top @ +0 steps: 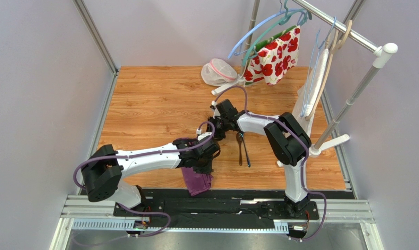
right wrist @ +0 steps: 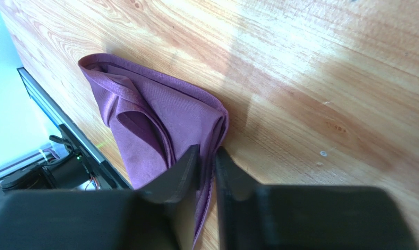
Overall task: Fold the napkin into a case and place the utensils inside
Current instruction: Stuff the top corner of the smaller-rectangle-folded napkin at the center of the board.
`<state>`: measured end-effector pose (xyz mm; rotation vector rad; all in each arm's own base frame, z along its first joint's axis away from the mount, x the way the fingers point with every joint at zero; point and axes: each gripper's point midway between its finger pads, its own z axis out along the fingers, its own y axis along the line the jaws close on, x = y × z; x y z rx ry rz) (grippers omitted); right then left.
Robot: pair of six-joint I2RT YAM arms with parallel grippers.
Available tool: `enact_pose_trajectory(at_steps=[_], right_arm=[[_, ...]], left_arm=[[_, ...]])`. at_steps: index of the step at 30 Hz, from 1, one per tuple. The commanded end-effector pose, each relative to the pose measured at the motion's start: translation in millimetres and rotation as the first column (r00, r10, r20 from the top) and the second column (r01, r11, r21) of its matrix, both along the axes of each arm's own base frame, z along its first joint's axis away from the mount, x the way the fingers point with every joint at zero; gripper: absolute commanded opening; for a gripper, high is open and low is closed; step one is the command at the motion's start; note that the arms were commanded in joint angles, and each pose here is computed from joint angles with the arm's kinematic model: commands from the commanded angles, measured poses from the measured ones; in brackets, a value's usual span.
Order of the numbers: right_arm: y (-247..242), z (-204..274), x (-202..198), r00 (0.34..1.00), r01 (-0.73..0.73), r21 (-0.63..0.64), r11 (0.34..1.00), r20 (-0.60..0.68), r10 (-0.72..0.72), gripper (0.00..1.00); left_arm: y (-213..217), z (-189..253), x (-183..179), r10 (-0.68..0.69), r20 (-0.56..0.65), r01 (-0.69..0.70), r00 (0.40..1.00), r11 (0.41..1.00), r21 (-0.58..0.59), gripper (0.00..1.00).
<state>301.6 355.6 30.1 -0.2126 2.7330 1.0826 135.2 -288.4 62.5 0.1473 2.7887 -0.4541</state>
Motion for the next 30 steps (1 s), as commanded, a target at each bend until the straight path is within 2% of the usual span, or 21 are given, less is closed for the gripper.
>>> enact_pose_trajectory(at_steps=[1, 7, 8, 10, 14, 21, 30], right_arm=[[7.5, 12.7, 13.5, 0.999, 0.001, 0.020, 1.000, 0.050, -0.002, 0.11], [8.5, 12.6, 20.1, 0.998, 0.008, 0.008, 1.000, 0.060, -0.008, 0.11], [9.0, 12.6, 20.8, 0.998, 0.008, 0.008, 1.000, 0.060, -0.008, 0.09], [10.7, 13.5, 20.8, 0.999, 0.003, 0.008, 1.000, 0.054, -0.004, 0.00], [8.9, 19.6, 21.2, 0.999, 0.019, 0.003, 1.000, 0.048, -0.019, 0.00], [-14.7, 26.0, 26.2, 0.994, 0.067, -0.136, 0.988, 0.093, -0.055, 0.00], [-47.3, 22.6, 34.7, 0.987, 0.105, -0.271, 0.957, 0.148, -0.066, 0.00]], left_arm=[[-4.7, 8.9, 0.6, -0.010, 0.021, 0.011, 1.000, 0.998, -0.068, 0.00], [-7.5, 6.7, -3.3, -0.018, 0.017, 0.020, 1.000, 0.994, -0.111, 0.00], [-9.3, 8.0, -3.4, -0.025, 0.021, 0.027, 0.999, 0.993, -0.119, 0.00], [-8.6, 9.7, -3.4, -0.024, 0.023, 0.026, 0.999, 0.992, -0.120, 0.00], [-5.6, 11.6, -3.6, -0.016, 0.032, 0.020, 0.999, 0.992, -0.128, 0.00], [-3.2, 10.5, -4.1, 0.009, 0.040, -0.002, 0.999, 0.986, -0.166, 0.00], [-41.1, 26.1, 16.6, -0.052, 0.073, 0.067, 0.996, 0.971, -0.229, 0.00]])
